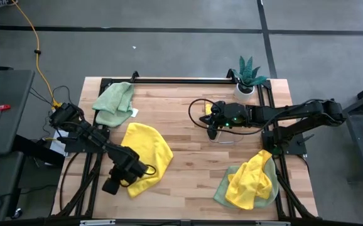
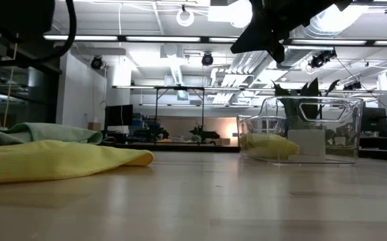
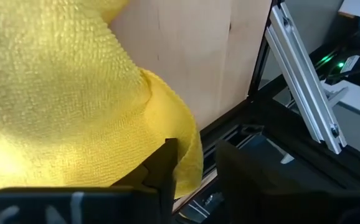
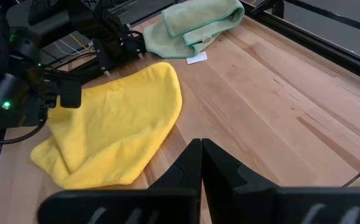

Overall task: Fold microfiber towels
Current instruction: Fold the top yellow microfiber towel

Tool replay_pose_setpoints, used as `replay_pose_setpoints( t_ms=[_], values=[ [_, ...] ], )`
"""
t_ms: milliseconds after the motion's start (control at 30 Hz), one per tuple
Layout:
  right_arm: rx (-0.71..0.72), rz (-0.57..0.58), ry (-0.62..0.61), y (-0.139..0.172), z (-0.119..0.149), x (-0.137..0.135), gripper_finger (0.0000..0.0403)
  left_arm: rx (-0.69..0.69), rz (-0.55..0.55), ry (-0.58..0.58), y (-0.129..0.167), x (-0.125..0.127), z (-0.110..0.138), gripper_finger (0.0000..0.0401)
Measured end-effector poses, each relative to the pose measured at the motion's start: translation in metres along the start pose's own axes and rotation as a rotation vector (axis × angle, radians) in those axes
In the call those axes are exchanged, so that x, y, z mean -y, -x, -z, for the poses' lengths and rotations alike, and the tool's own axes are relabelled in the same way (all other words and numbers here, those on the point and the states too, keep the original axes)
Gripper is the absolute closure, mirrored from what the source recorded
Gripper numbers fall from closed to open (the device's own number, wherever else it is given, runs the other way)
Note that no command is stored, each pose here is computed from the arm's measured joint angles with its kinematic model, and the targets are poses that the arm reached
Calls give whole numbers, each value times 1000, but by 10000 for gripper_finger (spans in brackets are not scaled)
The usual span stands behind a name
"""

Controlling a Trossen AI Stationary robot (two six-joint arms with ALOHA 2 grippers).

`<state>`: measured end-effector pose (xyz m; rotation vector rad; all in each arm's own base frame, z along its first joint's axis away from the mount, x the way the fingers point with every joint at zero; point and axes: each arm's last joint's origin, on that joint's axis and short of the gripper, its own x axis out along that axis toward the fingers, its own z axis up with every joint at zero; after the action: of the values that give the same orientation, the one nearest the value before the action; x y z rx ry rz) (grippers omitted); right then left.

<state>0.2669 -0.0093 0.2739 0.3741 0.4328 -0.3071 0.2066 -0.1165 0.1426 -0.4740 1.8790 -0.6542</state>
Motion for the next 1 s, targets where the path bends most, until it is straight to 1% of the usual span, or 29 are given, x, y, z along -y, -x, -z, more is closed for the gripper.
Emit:
replay_pose_setpoints(
  t_ms=[267,367,500,633,767,833,1000],
  values=[
    [-1,5,-15,0,0,0,402,-12,15,16,4,-4,2,367],
    [0,7,-15,0,0,0,402,5,39,7,9,-3,3,393],
    [1,9,-26,0,0,0,402,64,62,-11,23,0,5,397],
    [1,-2,-48,0,0,0,402,189,76,-48,51,7,7,400],
    [0,-7,-42,0,0,0,402,367,23,-69,86,6,3,400],
    [0,-8,-43,0,0,0,402,472,-4,-70,104,2,-4,400],
    [-8,-11,-42,0,0,0,402,721,-2,-77,152,-17,-19,401]
  ],
)
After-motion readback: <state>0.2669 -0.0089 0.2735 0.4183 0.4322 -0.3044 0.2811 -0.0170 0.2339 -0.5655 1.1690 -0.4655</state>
